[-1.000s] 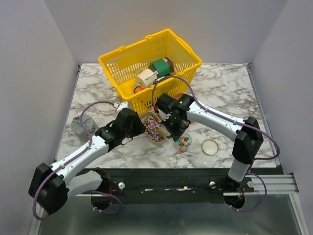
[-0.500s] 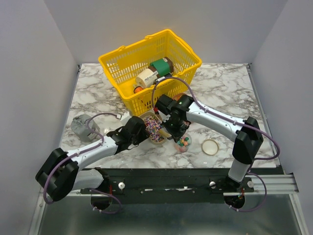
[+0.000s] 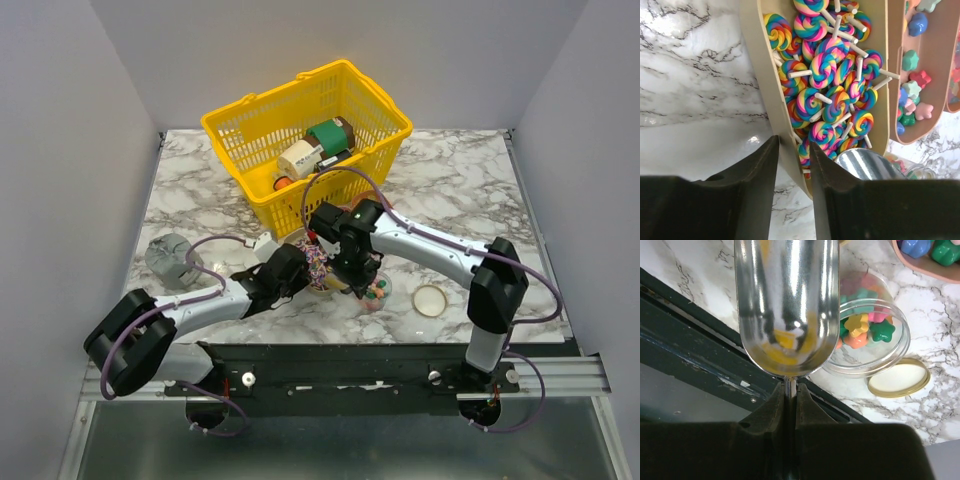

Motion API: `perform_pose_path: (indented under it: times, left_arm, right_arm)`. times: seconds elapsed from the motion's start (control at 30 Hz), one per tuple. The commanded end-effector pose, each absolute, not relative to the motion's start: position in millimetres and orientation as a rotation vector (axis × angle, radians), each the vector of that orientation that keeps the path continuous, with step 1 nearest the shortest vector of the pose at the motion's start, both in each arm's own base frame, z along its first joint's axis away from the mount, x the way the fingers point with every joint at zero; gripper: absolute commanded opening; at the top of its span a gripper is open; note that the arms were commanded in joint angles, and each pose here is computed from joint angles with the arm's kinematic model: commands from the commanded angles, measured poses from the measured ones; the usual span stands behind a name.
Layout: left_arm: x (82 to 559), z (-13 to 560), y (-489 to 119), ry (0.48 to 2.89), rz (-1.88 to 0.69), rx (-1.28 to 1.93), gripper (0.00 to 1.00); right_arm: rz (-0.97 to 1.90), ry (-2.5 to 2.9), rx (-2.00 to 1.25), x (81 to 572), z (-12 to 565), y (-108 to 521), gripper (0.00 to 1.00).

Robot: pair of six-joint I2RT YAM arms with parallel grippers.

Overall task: Pack the candies
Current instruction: Scoop the fake candies from the storage box.

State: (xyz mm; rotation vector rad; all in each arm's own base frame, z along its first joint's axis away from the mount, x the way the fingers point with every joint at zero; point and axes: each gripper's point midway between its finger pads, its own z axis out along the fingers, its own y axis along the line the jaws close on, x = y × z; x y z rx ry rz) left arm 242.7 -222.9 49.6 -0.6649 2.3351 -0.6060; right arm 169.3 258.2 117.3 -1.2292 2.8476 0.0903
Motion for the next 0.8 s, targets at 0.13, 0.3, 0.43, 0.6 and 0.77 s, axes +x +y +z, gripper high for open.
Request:
perform_pose_path:
  times: [0.13,0.3,0.43,0.6,0.77]
  left_arm:
    - [238,36,-212,2.335,-0.503,-0.676,0.22]
    - [231,32,-210,2.353,-0.495,-0.668,0.12]
    - [228,31,-210,2.364,-0.498,-0.639,0.0]
    - [224,27,-212,2.399,-0.49,-0.602,0.0]
    - [222,28,-211,2.408,-0.489,-0.585,0.0]
  right_arm:
    - [-0.023,2.808,-1.216,195,112,273,0.01]
    - [-0.017,2.813,-1.226,200,103,282,0.01]
    - [-0.01,2.799,-1.209,205,94,287,0.01]
    - [0.005,2.797,-1.172,210,78,296,0.01]
    - [-0.006,2.818,-1.094,216,63,303,0.01]
